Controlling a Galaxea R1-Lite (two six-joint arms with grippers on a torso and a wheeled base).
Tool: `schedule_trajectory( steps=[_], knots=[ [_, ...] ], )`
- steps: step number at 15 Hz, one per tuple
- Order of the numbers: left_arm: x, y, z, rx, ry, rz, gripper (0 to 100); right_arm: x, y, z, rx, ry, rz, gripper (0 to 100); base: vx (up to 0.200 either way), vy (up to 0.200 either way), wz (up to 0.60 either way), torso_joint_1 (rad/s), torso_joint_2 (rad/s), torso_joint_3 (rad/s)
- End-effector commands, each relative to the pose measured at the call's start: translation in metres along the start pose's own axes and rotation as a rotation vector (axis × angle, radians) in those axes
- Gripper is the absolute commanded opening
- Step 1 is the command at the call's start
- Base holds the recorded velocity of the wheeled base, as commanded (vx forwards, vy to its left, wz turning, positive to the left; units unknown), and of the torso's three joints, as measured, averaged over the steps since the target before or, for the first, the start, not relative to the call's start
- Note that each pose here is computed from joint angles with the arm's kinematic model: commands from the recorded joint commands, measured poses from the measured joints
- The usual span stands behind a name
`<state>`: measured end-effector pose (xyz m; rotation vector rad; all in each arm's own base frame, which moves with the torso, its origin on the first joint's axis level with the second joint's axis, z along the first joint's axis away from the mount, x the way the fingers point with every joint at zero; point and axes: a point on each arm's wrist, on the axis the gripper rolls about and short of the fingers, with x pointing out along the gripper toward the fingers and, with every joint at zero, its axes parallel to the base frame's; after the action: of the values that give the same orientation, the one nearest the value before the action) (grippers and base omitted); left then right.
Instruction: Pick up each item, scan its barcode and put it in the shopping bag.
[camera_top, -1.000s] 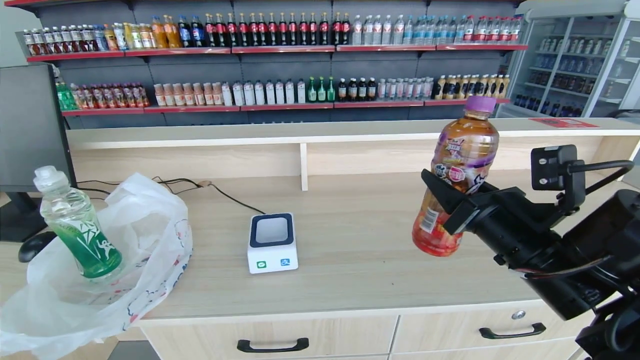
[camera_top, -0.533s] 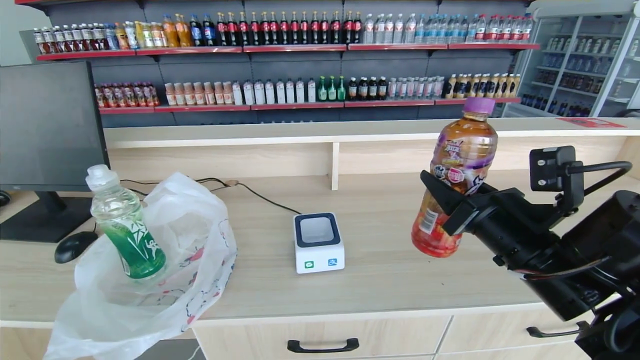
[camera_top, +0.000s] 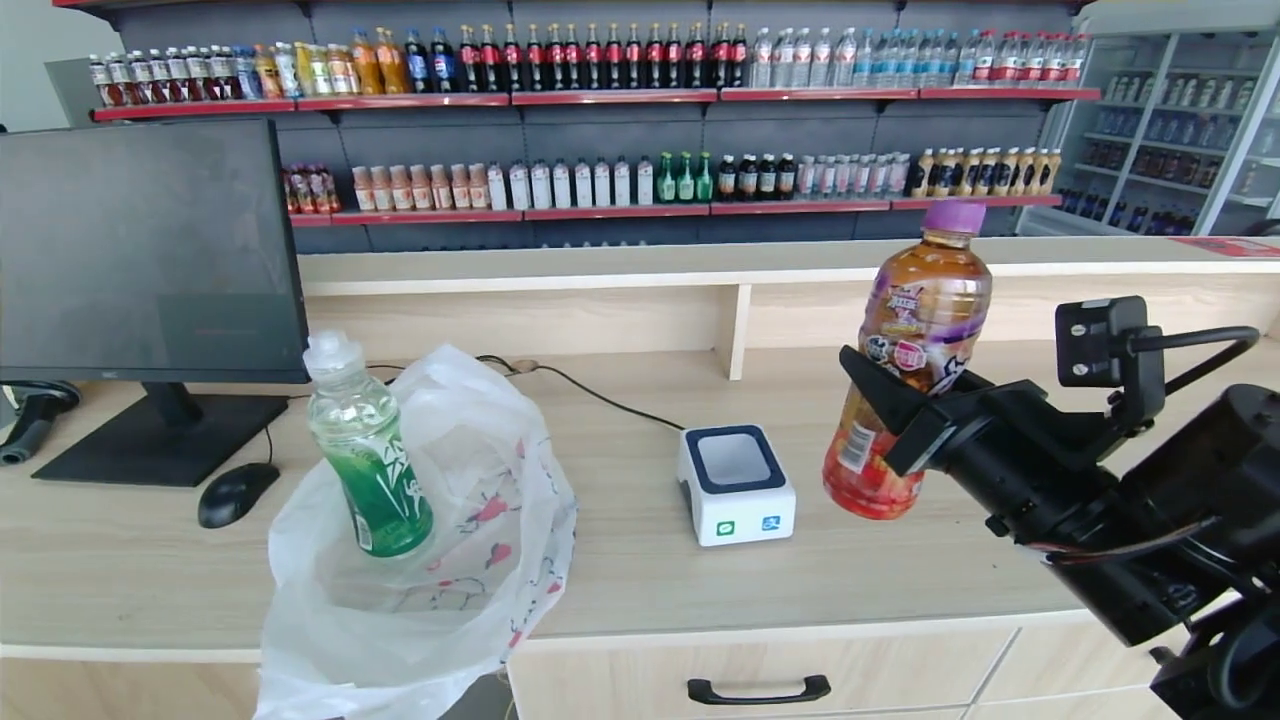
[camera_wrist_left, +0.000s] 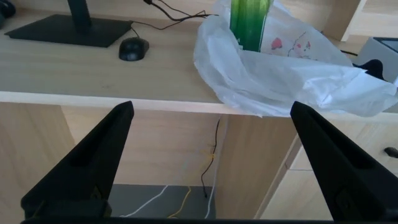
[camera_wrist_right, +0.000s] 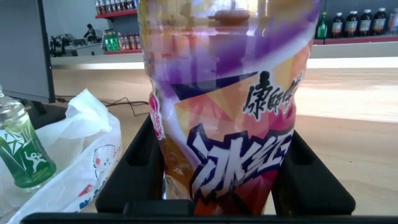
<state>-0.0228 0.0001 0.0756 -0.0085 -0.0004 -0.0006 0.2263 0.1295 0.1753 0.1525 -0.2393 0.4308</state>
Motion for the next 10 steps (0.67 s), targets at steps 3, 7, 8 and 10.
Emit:
schedule_trajectory(
  steps=[3,7,8,10],
  knots=[
    [0.0,0.0,0.0001,-0.001,-0.001,0.001,100,0.0001,0.0002,0.0007,0.002,-0.004,0.001,0,0.0,0.2,0.0,0.002,0.0,0.005],
    [0.0,0.0,0.0001,0.001,-0.001,0.001,100,0.0006,-0.0002,-0.0006,0.001,0.0,-0.001,0,0.0,0.05,0.0,0.001,0.0,0.001],
    [0.0,0.0,0.0001,0.001,-0.001,-0.001,100,0.0008,-0.0003,-0.0022,0.001,0.006,-0.001,0,0.0,0.0,0.0,0.0,0.0,0.0],
    [0.0,0.0,0.0001,0.001,-0.001,0.001,100,0.0016,-0.0004,-0.0045,0.003,0.014,-0.002,0,0.0,0.0,0.0,0.0,0.0,0.0]
  ],
)
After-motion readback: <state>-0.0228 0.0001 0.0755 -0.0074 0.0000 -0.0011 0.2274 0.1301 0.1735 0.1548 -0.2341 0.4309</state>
